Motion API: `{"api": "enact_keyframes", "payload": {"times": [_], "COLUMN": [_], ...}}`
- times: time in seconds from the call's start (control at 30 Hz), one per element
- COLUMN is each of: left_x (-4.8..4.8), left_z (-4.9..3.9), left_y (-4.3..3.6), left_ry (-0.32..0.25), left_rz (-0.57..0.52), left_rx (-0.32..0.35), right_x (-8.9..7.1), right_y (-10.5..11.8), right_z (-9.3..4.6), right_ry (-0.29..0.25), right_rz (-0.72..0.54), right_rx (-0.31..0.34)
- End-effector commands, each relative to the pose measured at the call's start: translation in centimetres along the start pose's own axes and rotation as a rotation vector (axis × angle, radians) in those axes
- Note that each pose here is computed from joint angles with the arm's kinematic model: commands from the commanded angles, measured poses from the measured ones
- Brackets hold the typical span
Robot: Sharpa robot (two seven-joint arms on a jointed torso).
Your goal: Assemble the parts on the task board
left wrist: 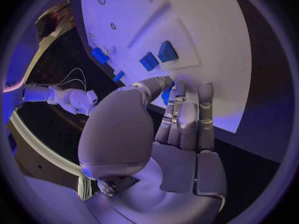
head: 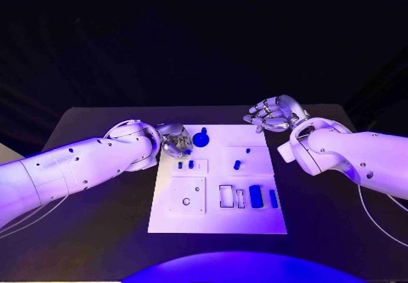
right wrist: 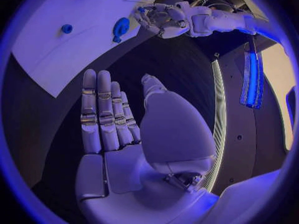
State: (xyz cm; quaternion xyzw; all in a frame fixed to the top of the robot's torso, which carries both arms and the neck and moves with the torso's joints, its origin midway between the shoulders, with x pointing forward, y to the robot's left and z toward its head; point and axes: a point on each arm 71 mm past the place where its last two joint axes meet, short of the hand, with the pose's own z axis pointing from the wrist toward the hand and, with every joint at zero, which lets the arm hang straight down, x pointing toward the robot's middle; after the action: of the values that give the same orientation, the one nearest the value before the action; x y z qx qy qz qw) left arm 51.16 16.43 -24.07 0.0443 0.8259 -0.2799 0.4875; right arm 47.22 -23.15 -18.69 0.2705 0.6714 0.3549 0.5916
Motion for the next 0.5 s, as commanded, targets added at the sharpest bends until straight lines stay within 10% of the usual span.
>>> {"api": "enact_keyframes", "payload": {"times": [0.03, 0.5], "left_x": [0.07, -0.15], "left_z": [-0.04, -0.69], "left_y": [-0.06, 0.81], "left_ry": [0.003, -0.002], "left_rz": [-0.007, -0.016], "left_rx": [0.001, -0.016], "right_x": [0.11, 0.03], "right_y": [0.06, -0.68], "right_z": [-0.02, 0.33], "right_ry": [0.015, 0.109], "right_rz": [-0.015, -0.182], "right_rx": [-0.016, -0.039]}}
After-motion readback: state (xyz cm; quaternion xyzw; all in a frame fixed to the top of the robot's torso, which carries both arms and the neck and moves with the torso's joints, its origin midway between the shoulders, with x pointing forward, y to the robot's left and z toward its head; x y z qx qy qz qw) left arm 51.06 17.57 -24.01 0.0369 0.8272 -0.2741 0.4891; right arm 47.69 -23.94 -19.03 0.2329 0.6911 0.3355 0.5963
